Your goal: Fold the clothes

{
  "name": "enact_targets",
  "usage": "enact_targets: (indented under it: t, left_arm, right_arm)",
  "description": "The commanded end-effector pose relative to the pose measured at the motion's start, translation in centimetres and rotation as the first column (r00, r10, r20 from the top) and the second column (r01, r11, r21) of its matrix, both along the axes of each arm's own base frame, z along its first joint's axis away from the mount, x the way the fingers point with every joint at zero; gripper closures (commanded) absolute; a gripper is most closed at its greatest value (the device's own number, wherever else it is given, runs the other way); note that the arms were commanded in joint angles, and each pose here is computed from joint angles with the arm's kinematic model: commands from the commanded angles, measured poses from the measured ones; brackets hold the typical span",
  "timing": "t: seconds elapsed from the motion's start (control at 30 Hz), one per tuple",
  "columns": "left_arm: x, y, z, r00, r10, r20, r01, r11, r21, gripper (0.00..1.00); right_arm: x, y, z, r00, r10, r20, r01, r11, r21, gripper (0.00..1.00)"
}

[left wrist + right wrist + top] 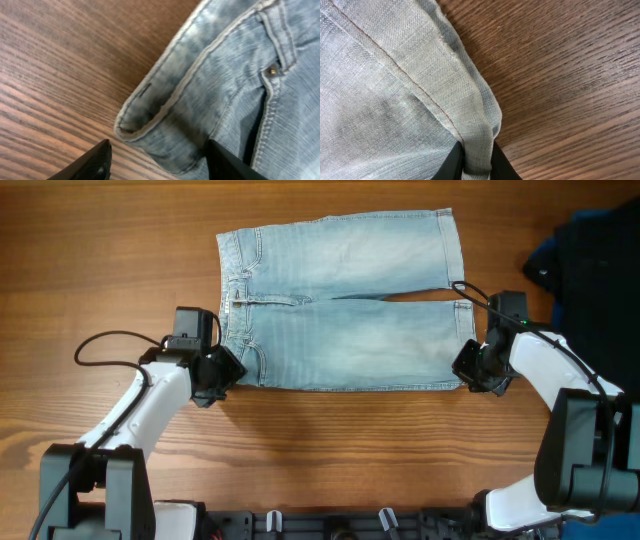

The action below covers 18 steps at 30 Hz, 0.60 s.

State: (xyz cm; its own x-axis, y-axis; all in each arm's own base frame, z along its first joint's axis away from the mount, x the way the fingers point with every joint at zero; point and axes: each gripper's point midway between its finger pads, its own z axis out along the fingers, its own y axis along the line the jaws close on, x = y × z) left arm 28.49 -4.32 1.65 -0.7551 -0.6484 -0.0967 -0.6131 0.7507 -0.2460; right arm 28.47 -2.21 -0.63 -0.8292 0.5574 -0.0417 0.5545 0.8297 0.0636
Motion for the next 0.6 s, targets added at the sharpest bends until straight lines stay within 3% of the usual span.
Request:
enact_targets:
  t: [0.0,0.1,0.2,0.37,0.57]
  left_arm:
    - [-0.8,0.6,-1.1,0.997,0.073,-0.017,-0.073,0.997,0.015,0.36]
    - [-1.0,0.8,-1.6,0.997,0.078,-0.009,-0.077,0.997,0.024,0.37]
    - [-1.2,1.0,-2.0,0.997,0.080,-0.006,-0.080,0.996,0.033,0.48]
    - [-0.3,1.3,-2.1,0.996,0.085,0.039,-0.087,0.995,0.045,0.43]
    - [0.4,1.3,-1.9,0.994,0.088,0.068,-0.091,0.995,0.039,0.60]
  right_arm:
    - [-1.4,0.3,-2.3,0.998,0.021,-0.065,-0.020,1.000,0.016,0.96]
    - [-1.4,0.3,-2.3,0.998,0.023,-0.065,-0.022,1.000,0.016,0.96]
    - [-1.4,0.3,-2.3,0.998,0.023,-0.065,-0.022,1.000,0.016,0.96]
    - [-1.4,0.3,-2.3,0.998,0.023,-0.065,-0.022,1.000,0.016,0.96]
    - [-1.4,0.3,-2.3,0.998,0.023,-0.065,-0.022,1.000,0.016,0.96]
